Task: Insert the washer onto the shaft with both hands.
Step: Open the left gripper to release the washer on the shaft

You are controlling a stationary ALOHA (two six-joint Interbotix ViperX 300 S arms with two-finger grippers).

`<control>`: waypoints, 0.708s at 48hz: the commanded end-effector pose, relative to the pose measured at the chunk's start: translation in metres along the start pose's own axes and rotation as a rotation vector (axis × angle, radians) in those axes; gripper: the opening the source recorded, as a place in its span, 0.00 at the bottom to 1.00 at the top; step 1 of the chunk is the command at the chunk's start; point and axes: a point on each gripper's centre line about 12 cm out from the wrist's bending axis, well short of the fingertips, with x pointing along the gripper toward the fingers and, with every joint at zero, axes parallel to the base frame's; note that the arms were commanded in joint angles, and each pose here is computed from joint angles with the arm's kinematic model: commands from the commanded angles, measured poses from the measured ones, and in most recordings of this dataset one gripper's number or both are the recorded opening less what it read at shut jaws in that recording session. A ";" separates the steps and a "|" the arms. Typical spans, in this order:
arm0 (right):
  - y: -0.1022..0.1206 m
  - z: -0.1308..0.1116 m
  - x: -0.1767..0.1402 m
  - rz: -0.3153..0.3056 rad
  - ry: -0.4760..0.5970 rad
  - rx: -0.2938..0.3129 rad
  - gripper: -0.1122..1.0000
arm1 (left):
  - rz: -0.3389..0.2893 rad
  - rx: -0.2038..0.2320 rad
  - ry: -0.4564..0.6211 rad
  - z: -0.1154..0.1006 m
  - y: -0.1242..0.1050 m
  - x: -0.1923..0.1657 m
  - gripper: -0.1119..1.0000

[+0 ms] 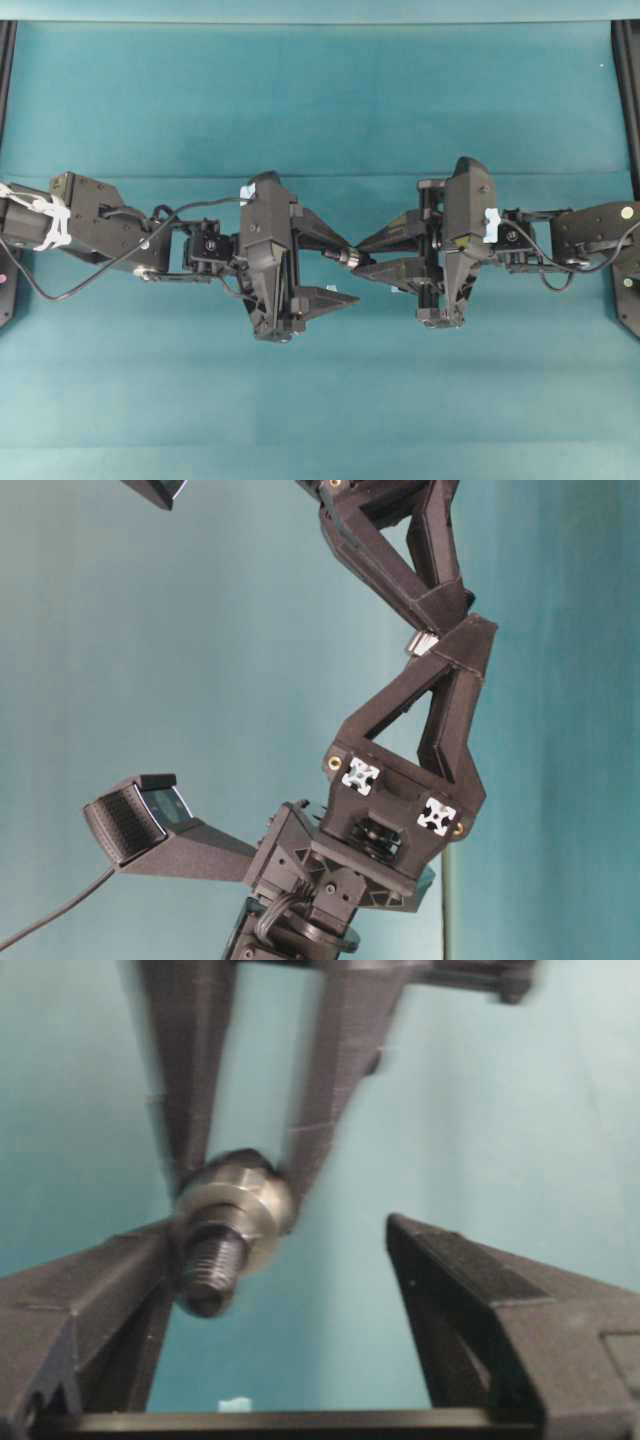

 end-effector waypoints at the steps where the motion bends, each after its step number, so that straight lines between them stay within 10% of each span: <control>1: 0.001 0.011 0.002 0.003 -0.037 -0.002 0.10 | -0.004 0.006 -0.027 0.009 -0.001 -0.001 0.83; 34: 0.001 0.011 0.002 0.002 -0.034 -0.002 0.10 | 0.002 0.006 -0.016 0.009 0.001 -0.003 0.83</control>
